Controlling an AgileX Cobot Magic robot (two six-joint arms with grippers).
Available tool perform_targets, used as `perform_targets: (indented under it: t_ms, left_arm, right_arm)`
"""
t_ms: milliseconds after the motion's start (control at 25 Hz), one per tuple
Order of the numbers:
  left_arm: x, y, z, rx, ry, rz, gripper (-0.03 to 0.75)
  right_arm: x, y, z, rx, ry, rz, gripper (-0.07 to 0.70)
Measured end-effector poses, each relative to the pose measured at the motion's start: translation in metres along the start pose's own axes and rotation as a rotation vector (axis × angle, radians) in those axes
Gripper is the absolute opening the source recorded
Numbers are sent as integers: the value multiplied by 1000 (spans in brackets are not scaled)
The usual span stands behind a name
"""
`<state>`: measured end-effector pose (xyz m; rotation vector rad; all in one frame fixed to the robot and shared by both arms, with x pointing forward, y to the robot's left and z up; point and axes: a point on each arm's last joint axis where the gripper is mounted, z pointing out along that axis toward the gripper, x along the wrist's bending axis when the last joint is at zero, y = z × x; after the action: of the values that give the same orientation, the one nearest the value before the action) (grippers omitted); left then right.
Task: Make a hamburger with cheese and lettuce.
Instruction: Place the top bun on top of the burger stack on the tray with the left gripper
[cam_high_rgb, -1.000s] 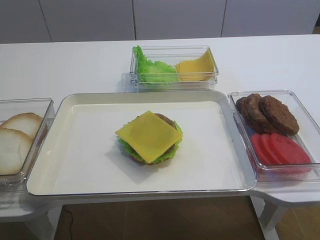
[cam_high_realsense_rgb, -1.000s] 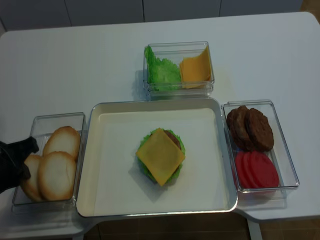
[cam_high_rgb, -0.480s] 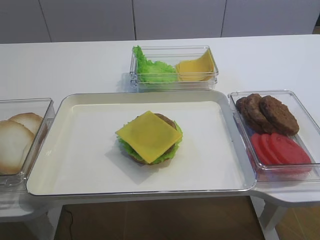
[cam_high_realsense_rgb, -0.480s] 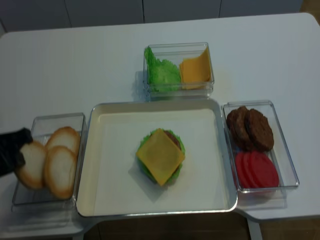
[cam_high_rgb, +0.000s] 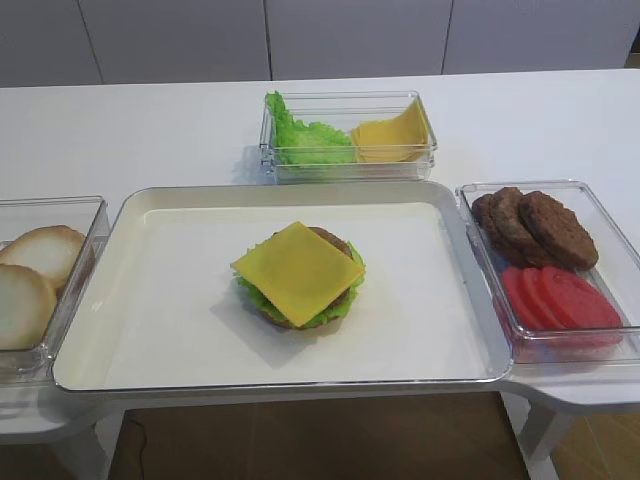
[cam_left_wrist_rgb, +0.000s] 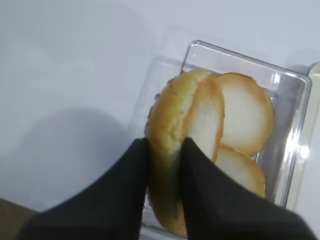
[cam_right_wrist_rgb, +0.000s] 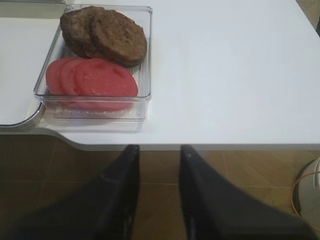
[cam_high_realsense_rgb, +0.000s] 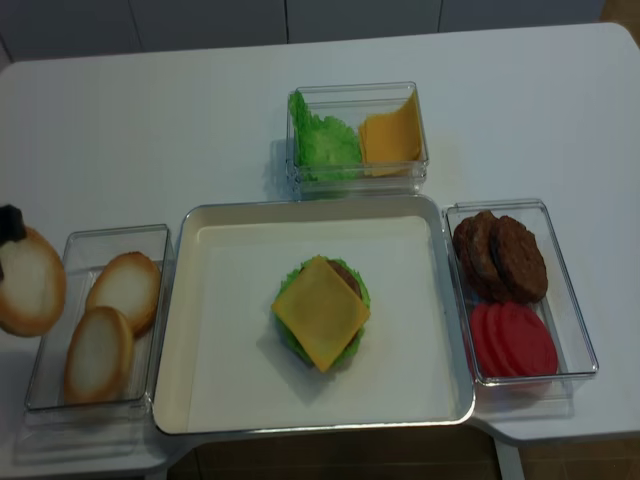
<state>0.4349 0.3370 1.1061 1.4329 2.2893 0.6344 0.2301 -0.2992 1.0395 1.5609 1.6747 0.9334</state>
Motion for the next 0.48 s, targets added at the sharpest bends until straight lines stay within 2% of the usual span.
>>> perform_targets:
  t_ms: [80,280,480]
  left_arm:
    - [-3,4,-7,-12,-10,33,147]
    - [-23,8,-25,-28,-58,189,147]
    - [-50,2,-40,-44,-144,314,147]
  right_arm:
    - [0,0,0,0,0,0,228]
    - [0,0,0,0,0,-6,228]
    - [0,0,0,0,0,-6,228]
